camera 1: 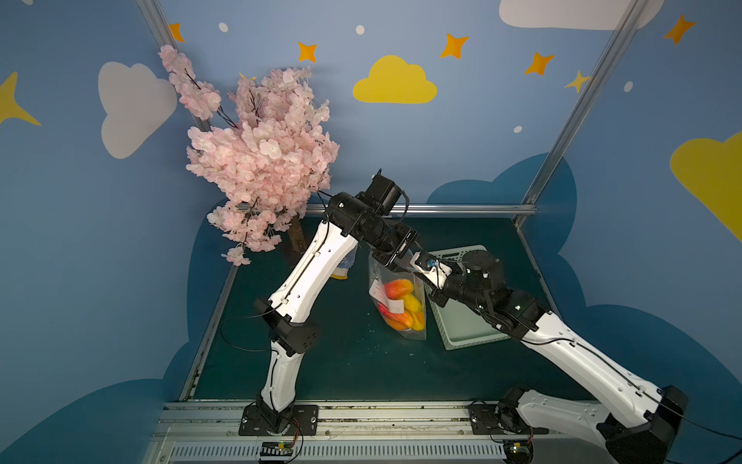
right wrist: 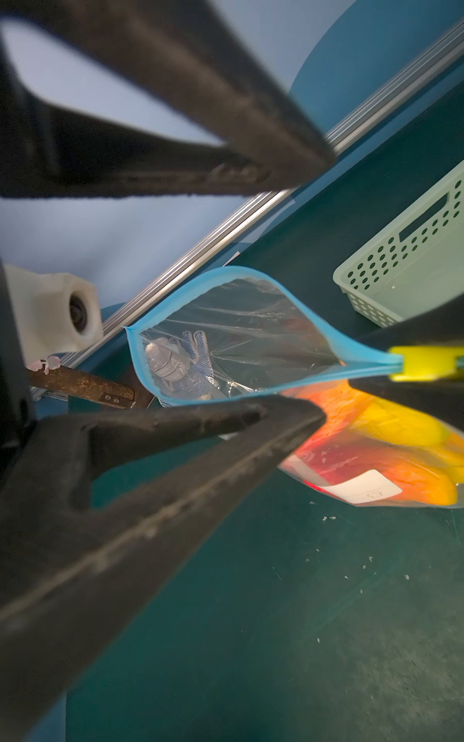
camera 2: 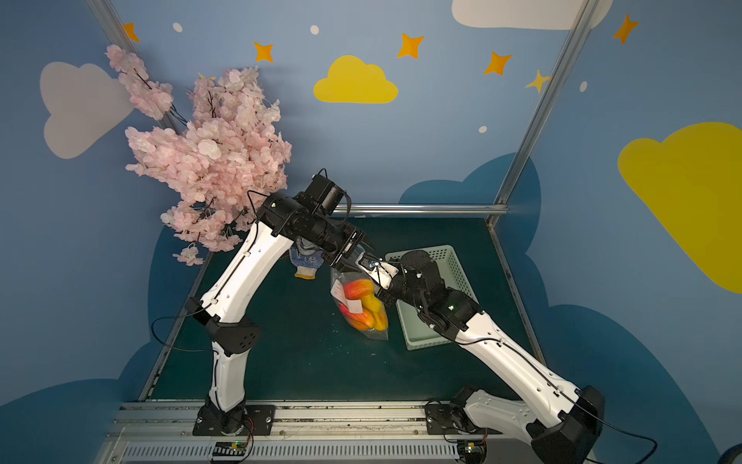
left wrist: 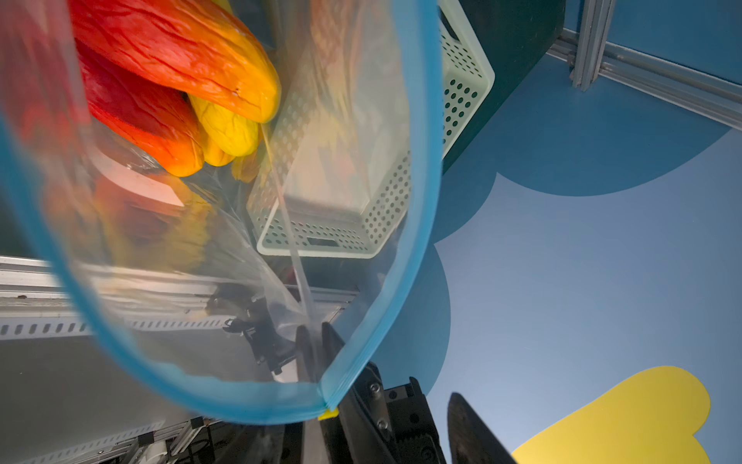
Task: Place the mango in a zip-top bag and seal the zipper
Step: Zip the zipper on the zipper food storage bag.
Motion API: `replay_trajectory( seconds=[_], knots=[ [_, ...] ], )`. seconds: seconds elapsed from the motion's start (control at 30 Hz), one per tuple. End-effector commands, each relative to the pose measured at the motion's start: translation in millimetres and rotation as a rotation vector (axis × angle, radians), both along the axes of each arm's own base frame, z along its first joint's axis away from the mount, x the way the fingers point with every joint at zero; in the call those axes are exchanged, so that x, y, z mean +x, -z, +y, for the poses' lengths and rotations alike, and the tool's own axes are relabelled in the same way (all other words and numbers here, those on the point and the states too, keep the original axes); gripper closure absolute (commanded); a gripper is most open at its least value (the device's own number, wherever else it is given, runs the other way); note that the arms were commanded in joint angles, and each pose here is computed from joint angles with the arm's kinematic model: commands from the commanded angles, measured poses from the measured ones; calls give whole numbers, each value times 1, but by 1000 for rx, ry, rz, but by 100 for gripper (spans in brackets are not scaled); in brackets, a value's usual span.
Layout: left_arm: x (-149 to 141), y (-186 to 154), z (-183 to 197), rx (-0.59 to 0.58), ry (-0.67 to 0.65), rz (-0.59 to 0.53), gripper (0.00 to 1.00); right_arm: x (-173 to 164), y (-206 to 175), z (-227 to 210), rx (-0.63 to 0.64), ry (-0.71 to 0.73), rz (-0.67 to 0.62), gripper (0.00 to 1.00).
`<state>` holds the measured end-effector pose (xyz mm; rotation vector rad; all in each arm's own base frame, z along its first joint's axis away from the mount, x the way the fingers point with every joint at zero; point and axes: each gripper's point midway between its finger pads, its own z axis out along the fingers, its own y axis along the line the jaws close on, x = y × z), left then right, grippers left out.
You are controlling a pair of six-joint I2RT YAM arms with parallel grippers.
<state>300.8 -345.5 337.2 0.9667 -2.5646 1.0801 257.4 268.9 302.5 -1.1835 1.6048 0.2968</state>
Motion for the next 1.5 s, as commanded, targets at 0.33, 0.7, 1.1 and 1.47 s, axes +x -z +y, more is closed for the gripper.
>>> replay_trajectory(
  seconds=[0.33, 0.7, 1.1, 1.47],
  knots=[
    [11, 32, 1, 84, 25, 17, 78, 7, -24, 3, 35, -7, -82, 100],
    [67, 25, 52, 156, -149, -112, 97, 46, -37, 19, 60, -55, -57, 100],
    [77, 37, 56, 165, -146, -99, 97, 36, -13, 10, 73, -99, 119, 70],
    [76, 39, 50, 152, -134, -87, 97, 51, -23, 26, 99, -123, 130, 77]
  ],
)
